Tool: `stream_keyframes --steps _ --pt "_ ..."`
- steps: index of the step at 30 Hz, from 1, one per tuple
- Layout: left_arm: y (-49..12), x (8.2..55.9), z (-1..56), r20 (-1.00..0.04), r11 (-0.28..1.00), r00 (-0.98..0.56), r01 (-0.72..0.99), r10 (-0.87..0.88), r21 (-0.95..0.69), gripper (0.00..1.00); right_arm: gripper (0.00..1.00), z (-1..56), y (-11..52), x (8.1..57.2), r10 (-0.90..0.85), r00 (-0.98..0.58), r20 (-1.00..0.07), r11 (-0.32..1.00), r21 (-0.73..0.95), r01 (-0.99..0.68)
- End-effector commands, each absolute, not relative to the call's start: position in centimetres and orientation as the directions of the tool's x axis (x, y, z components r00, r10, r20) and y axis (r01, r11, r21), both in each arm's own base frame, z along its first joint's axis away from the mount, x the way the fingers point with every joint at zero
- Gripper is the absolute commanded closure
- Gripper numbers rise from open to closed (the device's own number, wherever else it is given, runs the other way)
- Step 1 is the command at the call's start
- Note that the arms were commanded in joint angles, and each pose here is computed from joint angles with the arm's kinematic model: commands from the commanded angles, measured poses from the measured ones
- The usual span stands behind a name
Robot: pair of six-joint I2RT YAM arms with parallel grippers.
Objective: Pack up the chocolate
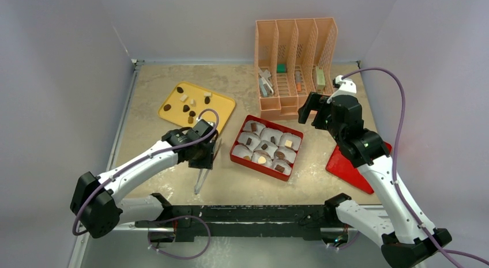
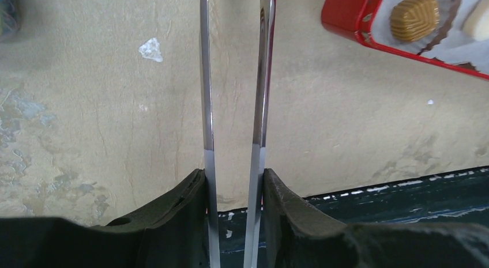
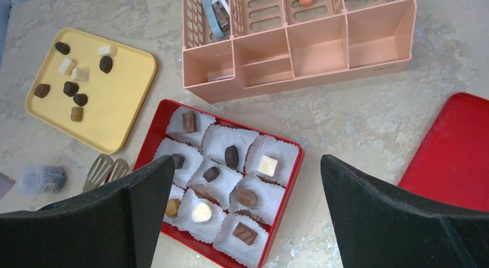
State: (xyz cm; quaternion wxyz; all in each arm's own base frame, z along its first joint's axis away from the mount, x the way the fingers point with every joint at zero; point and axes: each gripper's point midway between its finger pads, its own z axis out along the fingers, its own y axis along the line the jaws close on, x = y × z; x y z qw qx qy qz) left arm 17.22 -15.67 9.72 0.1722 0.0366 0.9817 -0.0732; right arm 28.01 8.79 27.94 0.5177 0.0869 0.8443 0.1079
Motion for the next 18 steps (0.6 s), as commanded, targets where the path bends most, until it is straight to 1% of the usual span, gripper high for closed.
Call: stream_keyframes --steps 1,5,12,15,18 --pt "-15.8 17.5 8.4 -0.344 0.987 -0.937 0.113 0.067 -0.114 0.64 0.01 28.8 8.8 28.4 0.265 -0.417 -0.869 0.96 0.279 0.028" --pt "-15.6 17.5 7.2 -0.316 0.99 -0.945 0.113 0.08 -0.086 0.63 0.01 28.4 8.8 28.6 0.258 -0.423 -0.869 0.962 0.271 0.03" --pt "-16.0 17.1 6.4 -0.267 0.986 -0.956 0.149 0.123 -0.08 0.64 0.01 28.3 8.5 28.6 0.247 -0.42 -0.873 0.966 0.256 0.036" --pt "-15.8 17.8 6.9 -0.301 0.989 -0.947 0.137 0.112 -0.062 0.64 0.01 28.2 8.4 28.4 0.243 -0.42 -0.875 0.967 0.25 0.038" --pt "-15.8 18.3 7.0 -0.317 0.996 -0.948 0.061 0.038 -0.064 0.62 0.01 28.2 8.1 28.3 0.237 -0.417 -0.877 0.969 0.242 0.042"
